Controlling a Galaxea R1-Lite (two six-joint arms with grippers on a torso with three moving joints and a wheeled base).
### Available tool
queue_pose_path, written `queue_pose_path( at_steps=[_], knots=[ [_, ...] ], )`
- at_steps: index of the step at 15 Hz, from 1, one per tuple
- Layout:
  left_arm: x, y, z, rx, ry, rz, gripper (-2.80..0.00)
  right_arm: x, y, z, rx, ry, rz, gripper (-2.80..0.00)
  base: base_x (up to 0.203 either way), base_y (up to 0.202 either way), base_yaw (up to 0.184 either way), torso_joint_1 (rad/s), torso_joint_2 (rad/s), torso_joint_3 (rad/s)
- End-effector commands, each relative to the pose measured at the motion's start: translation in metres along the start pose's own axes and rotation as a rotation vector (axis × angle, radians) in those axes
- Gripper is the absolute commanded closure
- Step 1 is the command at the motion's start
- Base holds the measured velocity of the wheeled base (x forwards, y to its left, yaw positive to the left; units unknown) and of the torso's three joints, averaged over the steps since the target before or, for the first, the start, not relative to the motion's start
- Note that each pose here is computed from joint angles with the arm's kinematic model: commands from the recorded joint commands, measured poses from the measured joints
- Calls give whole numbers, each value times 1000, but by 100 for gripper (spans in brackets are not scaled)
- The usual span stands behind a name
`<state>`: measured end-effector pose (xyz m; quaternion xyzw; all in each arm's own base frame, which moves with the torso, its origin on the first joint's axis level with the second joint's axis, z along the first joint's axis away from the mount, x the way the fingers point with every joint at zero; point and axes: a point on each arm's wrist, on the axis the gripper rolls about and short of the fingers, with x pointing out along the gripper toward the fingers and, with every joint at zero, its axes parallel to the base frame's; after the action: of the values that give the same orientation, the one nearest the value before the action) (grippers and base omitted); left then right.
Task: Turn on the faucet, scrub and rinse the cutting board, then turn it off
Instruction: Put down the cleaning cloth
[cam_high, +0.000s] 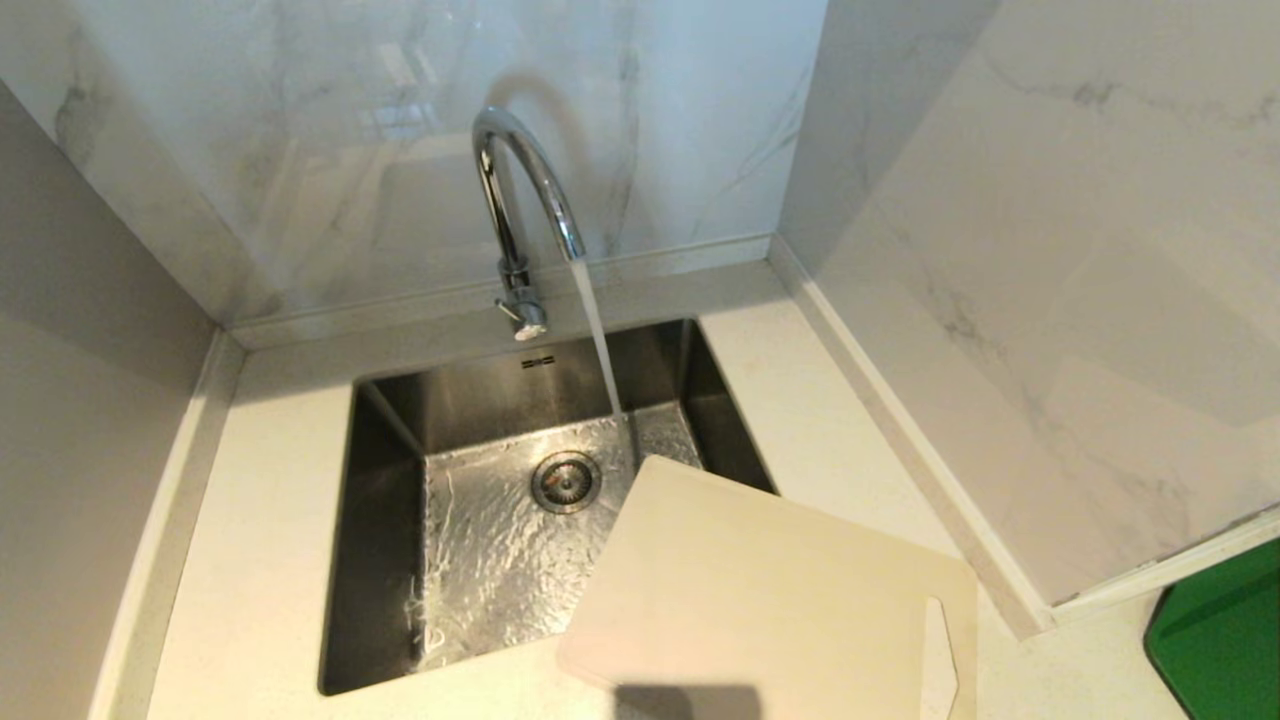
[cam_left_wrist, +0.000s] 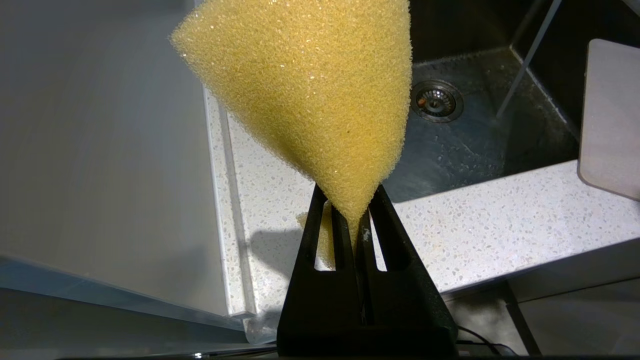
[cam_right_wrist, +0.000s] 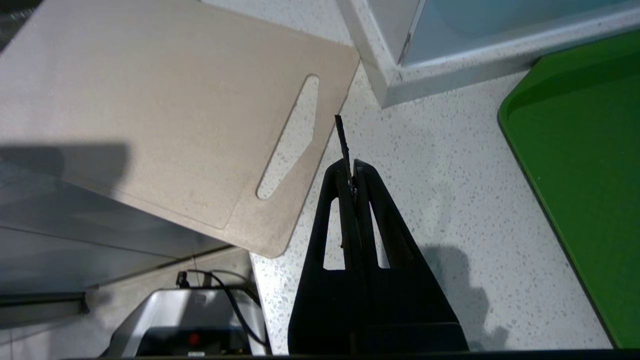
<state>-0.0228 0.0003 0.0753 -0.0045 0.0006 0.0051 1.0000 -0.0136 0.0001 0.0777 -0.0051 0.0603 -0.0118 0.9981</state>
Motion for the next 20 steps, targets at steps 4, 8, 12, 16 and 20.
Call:
queue_pose_path(
  at_steps=[4, 8, 12, 16, 20],
  knots=[
    [0, 0, 0, 0, 3, 1, 0, -9, 0, -3, 21, -126, 1, 0, 0, 0, 0, 0, 0, 0],
    [0, 0, 0, 0, 3, 1, 0, -9, 0, -3, 58, -127, -1, 0, 0, 0, 0, 0, 0, 0],
    [0, 0, 0, 0, 3, 1, 0, -9, 0, -3, 58, -127, 0, 0, 0, 0, 0, 0, 0, 0],
    [0, 0, 0, 0, 2, 1, 0, -9, 0, -3, 58, -127, -1, 0, 0, 0, 0, 0, 0, 0],
    [0, 0, 0, 0, 3, 1, 0, -9, 0, -3, 58, -127, -1, 0, 0, 0, 0, 0, 0, 0]
  ],
)
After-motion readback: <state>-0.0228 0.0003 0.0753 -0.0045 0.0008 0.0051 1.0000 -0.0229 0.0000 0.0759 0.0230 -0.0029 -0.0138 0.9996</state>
